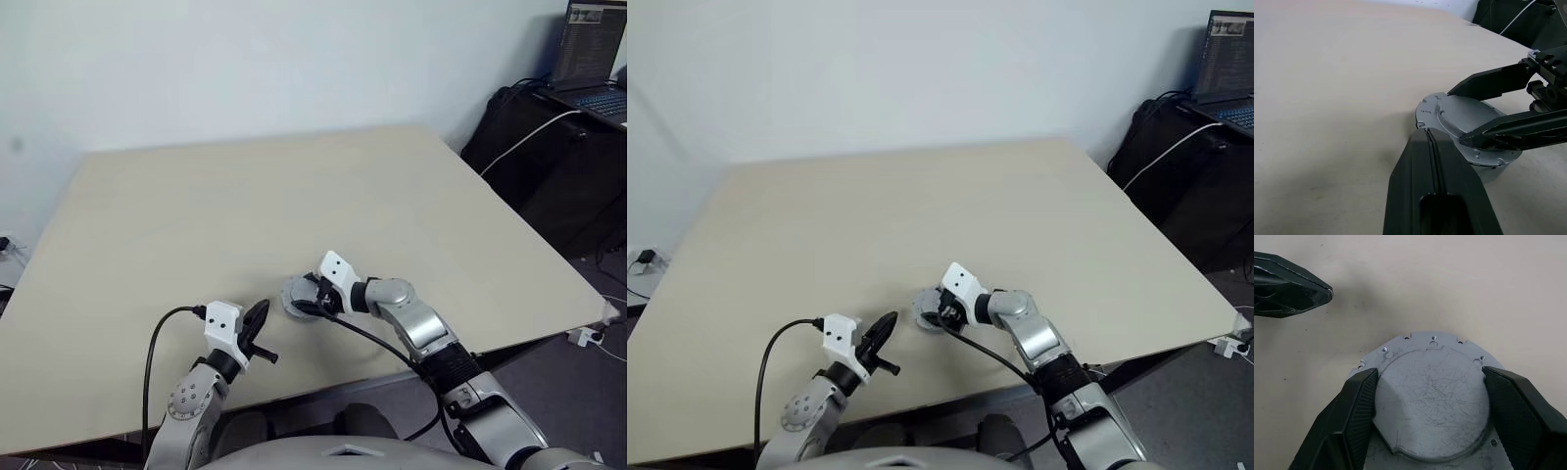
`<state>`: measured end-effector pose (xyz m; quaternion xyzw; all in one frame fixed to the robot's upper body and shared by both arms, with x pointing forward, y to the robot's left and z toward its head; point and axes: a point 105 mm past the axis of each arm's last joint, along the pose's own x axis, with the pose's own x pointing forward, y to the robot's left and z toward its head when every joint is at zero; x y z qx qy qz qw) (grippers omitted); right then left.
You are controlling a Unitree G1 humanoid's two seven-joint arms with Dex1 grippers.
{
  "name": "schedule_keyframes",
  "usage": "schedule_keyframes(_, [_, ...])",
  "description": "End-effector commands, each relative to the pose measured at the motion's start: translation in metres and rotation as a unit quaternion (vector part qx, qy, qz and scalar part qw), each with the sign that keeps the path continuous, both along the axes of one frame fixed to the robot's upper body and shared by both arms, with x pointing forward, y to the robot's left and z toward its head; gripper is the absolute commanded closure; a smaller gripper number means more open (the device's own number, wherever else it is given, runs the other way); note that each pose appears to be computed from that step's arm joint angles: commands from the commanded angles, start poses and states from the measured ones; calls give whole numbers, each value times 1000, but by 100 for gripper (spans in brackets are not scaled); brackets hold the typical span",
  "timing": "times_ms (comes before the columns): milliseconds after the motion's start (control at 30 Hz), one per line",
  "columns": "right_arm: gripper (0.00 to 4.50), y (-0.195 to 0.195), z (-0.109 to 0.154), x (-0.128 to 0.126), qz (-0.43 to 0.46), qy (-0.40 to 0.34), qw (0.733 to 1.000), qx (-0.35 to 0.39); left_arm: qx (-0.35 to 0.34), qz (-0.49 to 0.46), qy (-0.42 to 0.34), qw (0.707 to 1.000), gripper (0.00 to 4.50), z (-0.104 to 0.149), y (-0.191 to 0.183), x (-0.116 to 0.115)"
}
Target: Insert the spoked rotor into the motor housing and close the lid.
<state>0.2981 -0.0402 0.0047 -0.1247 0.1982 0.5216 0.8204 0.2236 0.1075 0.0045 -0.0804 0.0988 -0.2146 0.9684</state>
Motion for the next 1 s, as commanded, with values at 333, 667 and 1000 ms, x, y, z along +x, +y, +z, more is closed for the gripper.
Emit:
schedule_keyframes(333, [141,2,5,4,3,-28,1000,0,-8,-5,-28,1000,450,15,-3,4])
schedule_keyframes(667, [141,1,4,4,7,-30,999,-6,-7,-4,-28,1000,450,14,-1,4])
schedule_keyframes(1000, [141,-2,0,3,9,-27,999,-17,-5,-4,-28,1000,450,14,-1,4])
